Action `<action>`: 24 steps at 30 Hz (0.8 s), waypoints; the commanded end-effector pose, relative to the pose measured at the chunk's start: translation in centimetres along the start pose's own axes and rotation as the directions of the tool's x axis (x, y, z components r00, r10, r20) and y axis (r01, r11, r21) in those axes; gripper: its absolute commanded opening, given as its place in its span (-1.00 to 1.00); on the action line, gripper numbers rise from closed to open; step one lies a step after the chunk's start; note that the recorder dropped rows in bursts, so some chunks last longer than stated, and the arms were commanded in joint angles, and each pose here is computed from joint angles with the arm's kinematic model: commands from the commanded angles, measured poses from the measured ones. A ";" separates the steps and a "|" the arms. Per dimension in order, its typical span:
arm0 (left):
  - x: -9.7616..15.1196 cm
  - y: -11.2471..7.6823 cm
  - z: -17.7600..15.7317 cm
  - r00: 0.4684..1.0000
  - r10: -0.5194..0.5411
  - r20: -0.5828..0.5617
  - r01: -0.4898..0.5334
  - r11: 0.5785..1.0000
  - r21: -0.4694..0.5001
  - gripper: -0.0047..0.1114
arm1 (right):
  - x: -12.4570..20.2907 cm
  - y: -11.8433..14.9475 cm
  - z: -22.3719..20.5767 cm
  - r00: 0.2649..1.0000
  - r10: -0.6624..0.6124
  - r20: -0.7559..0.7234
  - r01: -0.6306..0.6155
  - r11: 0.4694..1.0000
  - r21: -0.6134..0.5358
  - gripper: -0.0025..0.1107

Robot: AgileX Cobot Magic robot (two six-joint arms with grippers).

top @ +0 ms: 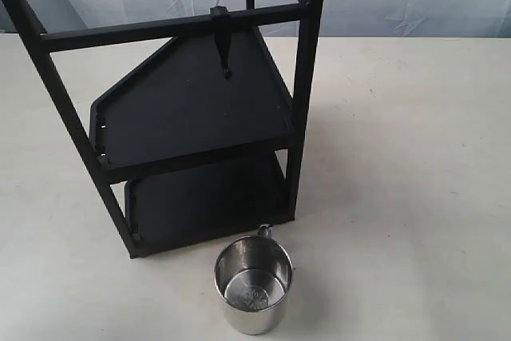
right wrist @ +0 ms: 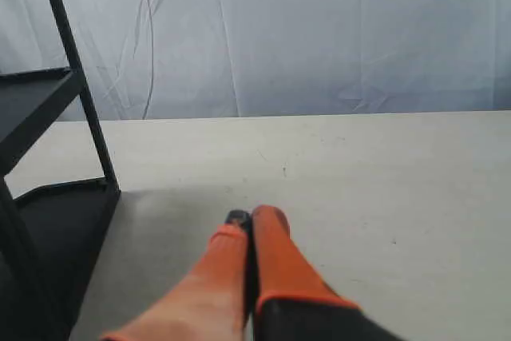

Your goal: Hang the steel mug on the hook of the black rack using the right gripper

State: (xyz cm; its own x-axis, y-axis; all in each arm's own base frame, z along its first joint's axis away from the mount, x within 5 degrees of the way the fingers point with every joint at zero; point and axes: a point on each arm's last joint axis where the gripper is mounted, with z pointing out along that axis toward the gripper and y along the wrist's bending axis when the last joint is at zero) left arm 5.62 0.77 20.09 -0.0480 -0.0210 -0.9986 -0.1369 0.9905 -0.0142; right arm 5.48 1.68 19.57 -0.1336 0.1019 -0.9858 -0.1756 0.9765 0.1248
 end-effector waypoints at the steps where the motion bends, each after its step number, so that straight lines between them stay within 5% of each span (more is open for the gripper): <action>1: -0.1 -0.1 0.0 1.000 -0.009 0.010 0.009 1.000 0.010 -0.89 | -0.8 -0.3 -0.1 0.979 0.176 0.102 -0.178 0.984 0.017 -0.95; 4: -0.1 -0.1 0.0 1.000 -0.009 0.010 0.009 1.000 0.010 -0.89 | -1.6 -0.7 -0.2 0.808 0.555 0.197 -0.559 0.828 -0.038 -0.95; 6: -0.1 -0.1 0.0 1.000 -0.009 0.010 0.009 1.000 0.010 -0.89 | -1.9 -1.2 -0.3 0.589 0.773 0.234 -0.779 0.621 -0.090 -0.95; 9: -0.1 -0.1 0.0 1.000 -0.009 0.010 0.009 1.000 0.010 -0.89 | -1.9 -1.0 -0.3 0.438 0.877 0.198 -0.872 0.468 -0.146 -0.95; 16: -0.1 -0.1 0.0 1.000 -0.009 0.010 0.009 1.000 0.010 -0.89 | -3.9 0.3 -0.9 0.465 0.875 0.133 -0.839 0.483 -0.249 -0.95; 17: -0.1 -0.1 0.0 1.000 -0.009 0.010 0.009 1.000 0.010 -0.89 | -5.4 0.6 -1.4 0.520 0.838 0.162 -0.790 0.545 -0.282 -0.95; 19: -0.1 -0.1 0.0 1.000 -0.009 0.010 0.009 1.000 0.010 -0.89 | -7.4 1.5 -2.3 0.761 0.602 0.243 -0.538 0.794 -0.282 -0.96; 20: -0.1 -0.1 0.0 1.000 -0.009 0.010 0.009 1.000 0.010 -0.89 | -8.4 2.0 -2.3 0.840 0.483 0.247 -0.418 0.866 -0.274 -0.96; 24: -0.1 -0.1 0.0 1.000 -0.009 0.010 0.009 1.000 0.010 -0.89 | -10.4 4.1 -0.2 0.996 0.090 -0.023 -0.093 0.939 -0.332 -0.96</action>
State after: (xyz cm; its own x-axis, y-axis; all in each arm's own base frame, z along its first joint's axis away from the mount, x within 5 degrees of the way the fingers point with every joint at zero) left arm 5.62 0.77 20.09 -0.0480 -0.0210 -0.9986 -0.1369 0.9905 -0.0142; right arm 4.56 3.15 29.92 -0.0220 0.5090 -0.8605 -0.3959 0.7859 0.4750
